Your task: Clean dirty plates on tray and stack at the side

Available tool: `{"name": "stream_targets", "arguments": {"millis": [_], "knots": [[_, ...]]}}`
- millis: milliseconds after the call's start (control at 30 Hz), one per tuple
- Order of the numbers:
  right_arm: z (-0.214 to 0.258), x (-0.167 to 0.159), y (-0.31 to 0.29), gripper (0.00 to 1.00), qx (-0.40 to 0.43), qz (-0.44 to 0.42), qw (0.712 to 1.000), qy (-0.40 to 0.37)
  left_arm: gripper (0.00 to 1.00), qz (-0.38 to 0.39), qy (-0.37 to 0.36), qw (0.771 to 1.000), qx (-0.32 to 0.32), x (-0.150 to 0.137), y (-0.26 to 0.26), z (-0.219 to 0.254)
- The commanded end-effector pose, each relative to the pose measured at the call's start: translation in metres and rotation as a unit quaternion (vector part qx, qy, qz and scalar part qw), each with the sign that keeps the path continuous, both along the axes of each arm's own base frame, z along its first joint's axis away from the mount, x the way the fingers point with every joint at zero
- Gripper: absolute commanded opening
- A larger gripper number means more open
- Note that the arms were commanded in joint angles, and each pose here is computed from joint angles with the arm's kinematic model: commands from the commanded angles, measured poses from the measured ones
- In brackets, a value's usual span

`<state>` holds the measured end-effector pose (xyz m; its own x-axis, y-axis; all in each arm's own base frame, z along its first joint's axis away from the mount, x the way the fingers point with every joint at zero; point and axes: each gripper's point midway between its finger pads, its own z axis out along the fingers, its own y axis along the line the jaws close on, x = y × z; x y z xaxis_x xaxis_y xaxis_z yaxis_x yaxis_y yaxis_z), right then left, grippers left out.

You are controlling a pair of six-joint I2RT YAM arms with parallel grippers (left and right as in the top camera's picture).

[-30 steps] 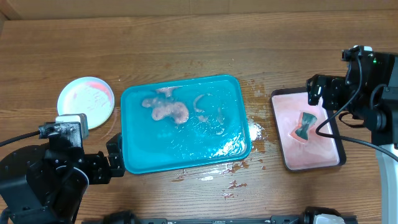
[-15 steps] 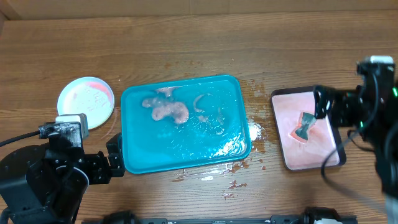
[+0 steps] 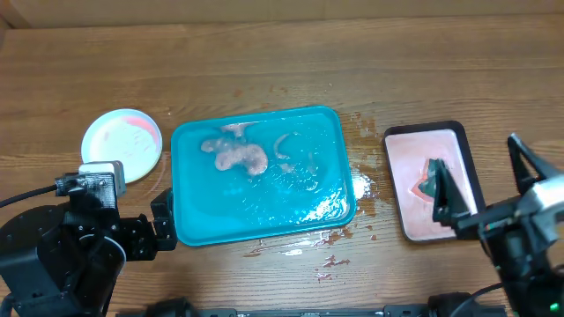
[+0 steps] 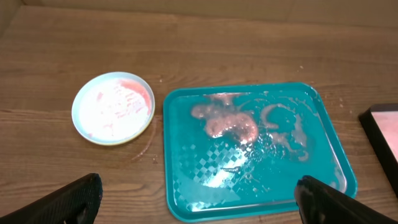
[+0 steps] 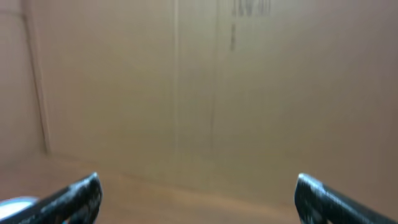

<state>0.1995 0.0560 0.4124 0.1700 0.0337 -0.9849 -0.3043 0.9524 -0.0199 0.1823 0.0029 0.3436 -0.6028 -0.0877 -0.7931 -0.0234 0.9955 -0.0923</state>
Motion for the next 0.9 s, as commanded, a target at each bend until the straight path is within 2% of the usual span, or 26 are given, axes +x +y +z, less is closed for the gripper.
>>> {"name": "stream_targets", "arguments": {"millis": [0,433,867], "knots": [[-0.035,-0.004,0.008,1.00,-0.002,0.024,1.000,-0.020,1.00,-0.008,-0.005,1.000,0.001,0.000,-0.002,0.003],[-0.094,0.006,0.023,1.00,-0.005,0.066,0.991,-0.120,1.00,-0.008,-0.004,1.000,0.001,0.000,-0.002,0.003],[-0.119,0.003,0.022,1.00,-0.004,0.063,0.989,-0.136,0.99,-0.008,-0.004,1.000,0.001,0.000,-0.002,0.003]]}}
